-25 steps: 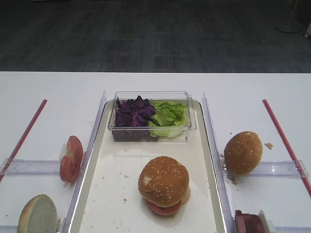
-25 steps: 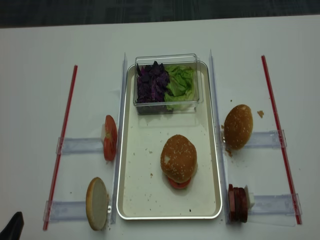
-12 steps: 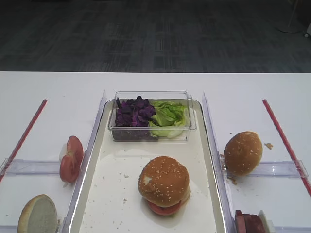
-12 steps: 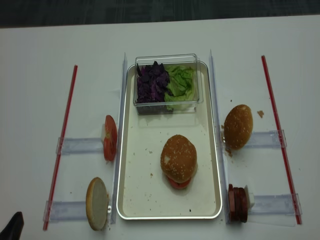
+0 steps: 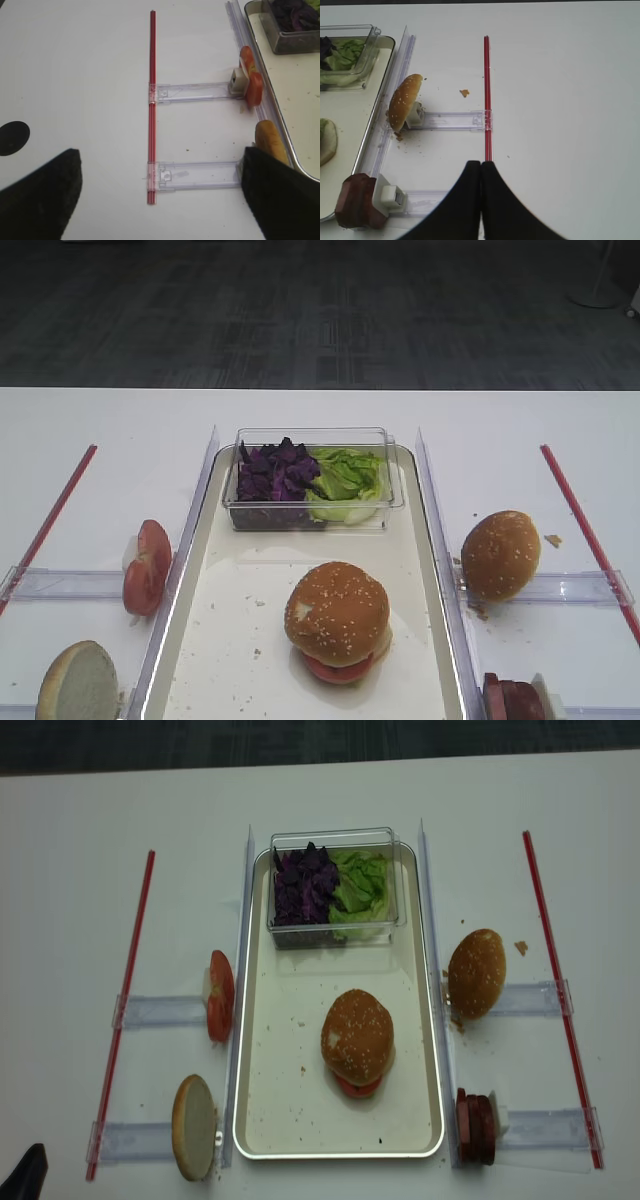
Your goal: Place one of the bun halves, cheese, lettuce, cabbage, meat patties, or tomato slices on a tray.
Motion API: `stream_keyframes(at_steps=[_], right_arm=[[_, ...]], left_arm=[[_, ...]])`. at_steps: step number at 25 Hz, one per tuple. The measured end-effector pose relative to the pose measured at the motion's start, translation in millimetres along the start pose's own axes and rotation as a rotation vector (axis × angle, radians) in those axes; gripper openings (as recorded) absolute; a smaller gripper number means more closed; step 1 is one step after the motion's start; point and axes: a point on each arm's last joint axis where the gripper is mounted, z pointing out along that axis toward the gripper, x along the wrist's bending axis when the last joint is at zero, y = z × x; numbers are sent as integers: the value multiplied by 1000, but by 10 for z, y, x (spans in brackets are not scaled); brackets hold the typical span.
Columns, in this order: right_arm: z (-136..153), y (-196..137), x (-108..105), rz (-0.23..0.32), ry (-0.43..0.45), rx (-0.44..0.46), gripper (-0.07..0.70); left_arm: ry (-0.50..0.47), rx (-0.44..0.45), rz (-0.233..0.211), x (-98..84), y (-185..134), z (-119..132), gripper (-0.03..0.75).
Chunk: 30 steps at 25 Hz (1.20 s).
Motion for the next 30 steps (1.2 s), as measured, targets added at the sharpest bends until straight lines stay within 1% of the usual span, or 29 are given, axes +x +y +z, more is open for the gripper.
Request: stream_keyframes(at_steps=[30], right_arm=[[0,0,0,-3,0,0,36]], left_arm=[[0,0,0,0,0,0,597]])
